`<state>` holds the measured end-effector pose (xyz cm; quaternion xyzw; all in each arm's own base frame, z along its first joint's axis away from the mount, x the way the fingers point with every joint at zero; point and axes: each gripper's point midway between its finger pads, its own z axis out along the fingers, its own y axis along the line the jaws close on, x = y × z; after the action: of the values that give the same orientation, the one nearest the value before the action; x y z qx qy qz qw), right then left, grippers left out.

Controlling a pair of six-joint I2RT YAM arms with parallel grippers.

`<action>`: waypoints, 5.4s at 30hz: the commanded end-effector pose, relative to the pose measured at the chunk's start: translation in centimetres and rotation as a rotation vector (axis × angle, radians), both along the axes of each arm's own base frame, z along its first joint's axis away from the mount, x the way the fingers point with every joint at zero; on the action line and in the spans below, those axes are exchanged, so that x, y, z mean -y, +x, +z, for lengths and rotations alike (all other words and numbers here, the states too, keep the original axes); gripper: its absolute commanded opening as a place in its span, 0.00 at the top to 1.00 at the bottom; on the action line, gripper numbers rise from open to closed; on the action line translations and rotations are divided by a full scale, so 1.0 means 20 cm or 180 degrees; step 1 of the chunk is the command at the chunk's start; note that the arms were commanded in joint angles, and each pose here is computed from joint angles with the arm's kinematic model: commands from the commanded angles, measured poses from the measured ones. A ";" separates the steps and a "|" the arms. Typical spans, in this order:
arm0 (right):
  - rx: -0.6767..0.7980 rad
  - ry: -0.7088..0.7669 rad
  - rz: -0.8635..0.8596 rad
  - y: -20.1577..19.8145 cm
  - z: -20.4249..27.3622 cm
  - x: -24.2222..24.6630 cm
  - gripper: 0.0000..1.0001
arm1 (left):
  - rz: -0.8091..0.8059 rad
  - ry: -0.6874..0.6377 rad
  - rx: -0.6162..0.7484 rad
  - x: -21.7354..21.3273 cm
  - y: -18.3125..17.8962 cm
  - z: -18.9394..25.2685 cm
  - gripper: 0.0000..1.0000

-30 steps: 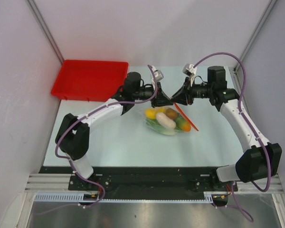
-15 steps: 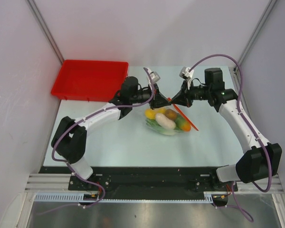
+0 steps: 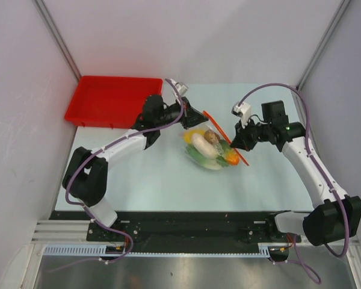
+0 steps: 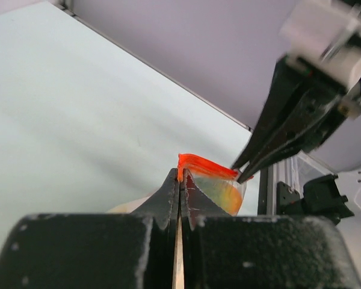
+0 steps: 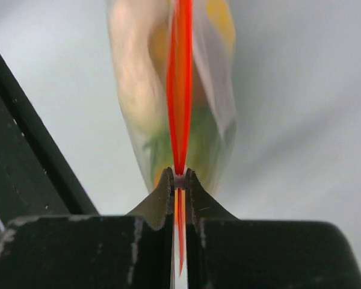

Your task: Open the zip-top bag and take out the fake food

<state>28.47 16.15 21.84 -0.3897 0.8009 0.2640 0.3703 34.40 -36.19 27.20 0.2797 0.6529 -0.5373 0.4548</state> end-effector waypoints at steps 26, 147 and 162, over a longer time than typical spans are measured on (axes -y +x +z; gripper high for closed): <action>-0.0772 0.0163 -0.1417 -0.24 0.01 0.16 0.00 | 0.0010 -0.0640 0.0243 -0.06 0.11 0.31 1.00; -0.1585 0.0960 -0.2473 -0.05 0.14 -0.31 1.00 | 0.1915 0.1686 -0.1297 0.01 -0.22 -0.36 0.32; -0.1622 0.0854 -0.2429 -0.04 0.10 -0.29 1.00 | 0.2084 0.2152 -0.1209 0.02 -0.12 -0.58 0.18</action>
<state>27.00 21.34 22.24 0.0704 0.9194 0.2808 0.2663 31.10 -36.56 15.38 0.0855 0.9167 -0.1870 0.3425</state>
